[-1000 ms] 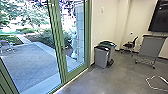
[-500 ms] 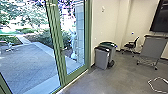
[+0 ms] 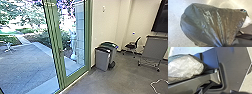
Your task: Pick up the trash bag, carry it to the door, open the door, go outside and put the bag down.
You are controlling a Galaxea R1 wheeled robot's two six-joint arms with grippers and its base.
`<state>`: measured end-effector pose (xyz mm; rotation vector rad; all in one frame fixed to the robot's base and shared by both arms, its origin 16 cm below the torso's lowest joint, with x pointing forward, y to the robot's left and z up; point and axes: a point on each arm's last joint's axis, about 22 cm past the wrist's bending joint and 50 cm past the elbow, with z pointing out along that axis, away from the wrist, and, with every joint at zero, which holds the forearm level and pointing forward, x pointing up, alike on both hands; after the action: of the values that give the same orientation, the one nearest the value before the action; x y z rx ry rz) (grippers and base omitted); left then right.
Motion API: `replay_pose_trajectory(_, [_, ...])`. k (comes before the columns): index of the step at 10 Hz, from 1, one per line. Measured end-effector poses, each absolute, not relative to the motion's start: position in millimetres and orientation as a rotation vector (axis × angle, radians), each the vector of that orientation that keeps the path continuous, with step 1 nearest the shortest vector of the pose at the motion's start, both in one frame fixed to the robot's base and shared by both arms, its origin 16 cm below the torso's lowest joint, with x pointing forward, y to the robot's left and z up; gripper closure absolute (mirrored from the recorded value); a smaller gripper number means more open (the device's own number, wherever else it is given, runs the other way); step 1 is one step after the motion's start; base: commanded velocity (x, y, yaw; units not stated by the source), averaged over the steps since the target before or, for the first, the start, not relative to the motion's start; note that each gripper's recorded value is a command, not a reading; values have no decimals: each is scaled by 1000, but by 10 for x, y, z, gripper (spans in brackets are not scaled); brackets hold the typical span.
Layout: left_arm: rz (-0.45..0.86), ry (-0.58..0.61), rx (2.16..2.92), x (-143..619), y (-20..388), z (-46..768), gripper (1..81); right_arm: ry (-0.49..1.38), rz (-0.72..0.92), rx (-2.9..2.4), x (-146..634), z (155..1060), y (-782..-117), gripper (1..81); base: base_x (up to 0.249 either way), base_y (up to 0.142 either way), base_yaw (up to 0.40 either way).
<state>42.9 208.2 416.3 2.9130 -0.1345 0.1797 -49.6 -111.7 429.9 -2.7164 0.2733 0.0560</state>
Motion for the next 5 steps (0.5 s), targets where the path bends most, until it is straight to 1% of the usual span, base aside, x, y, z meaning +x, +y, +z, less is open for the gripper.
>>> replay_pose_trajectory(5, [181,-134,2913,433,2078,4164,811,281,53,-2714,-506,4301,-1109,10,152,0,0])
